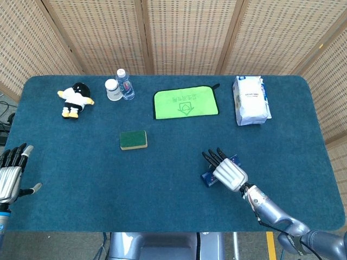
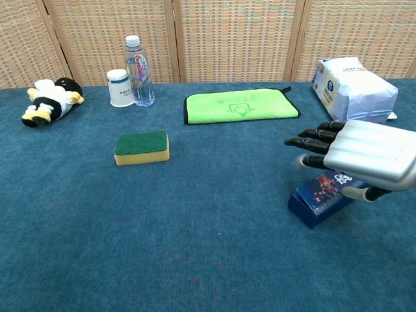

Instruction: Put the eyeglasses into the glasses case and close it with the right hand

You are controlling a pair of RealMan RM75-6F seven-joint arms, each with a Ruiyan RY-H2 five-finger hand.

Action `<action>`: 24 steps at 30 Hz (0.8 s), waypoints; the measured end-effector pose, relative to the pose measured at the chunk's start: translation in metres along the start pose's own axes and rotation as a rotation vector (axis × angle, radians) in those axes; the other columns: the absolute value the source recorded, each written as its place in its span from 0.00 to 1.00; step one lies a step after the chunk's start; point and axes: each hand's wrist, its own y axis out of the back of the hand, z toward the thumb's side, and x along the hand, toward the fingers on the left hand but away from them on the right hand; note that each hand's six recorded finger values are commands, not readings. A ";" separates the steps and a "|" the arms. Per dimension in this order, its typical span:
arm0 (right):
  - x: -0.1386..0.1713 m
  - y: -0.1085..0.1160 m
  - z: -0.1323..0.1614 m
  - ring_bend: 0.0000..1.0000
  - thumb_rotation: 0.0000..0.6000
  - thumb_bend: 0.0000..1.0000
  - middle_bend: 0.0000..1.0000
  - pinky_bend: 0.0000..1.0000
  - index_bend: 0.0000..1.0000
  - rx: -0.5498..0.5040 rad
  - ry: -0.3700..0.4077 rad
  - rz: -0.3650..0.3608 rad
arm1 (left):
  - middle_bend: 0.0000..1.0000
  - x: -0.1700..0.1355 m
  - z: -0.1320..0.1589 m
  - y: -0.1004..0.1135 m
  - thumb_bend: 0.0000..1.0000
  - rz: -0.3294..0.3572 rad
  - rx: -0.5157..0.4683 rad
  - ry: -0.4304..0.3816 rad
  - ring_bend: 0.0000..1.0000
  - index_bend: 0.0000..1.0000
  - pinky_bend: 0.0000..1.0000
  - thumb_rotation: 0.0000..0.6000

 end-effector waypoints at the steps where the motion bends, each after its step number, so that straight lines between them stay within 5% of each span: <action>1: 0.000 0.003 -0.001 0.00 1.00 0.29 0.00 0.14 0.00 -0.007 -0.007 -0.015 | 0.00 0.000 0.000 0.000 0.00 0.000 0.000 0.000 0.00 0.00 0.00 1.00; 9: 0.007 0.031 -0.008 0.00 1.00 0.23 0.00 0.14 0.00 -0.098 -0.041 -0.121 | 0.00 0.000 0.001 -0.001 0.00 -0.003 0.002 -0.004 0.00 0.00 0.00 1.00; 13: 0.012 0.039 -0.018 0.00 1.00 0.02 0.00 0.13 0.00 -0.114 -0.056 -0.152 | 0.00 -0.001 0.001 0.000 0.00 0.000 0.001 -0.006 0.00 0.00 0.00 1.00; 24: 0.013 0.006 -0.020 0.00 1.00 0.00 0.00 0.09 0.00 -0.087 0.088 0.081 | 0.00 -0.002 0.003 -0.002 0.00 -0.003 0.005 -0.008 0.00 0.00 0.00 1.00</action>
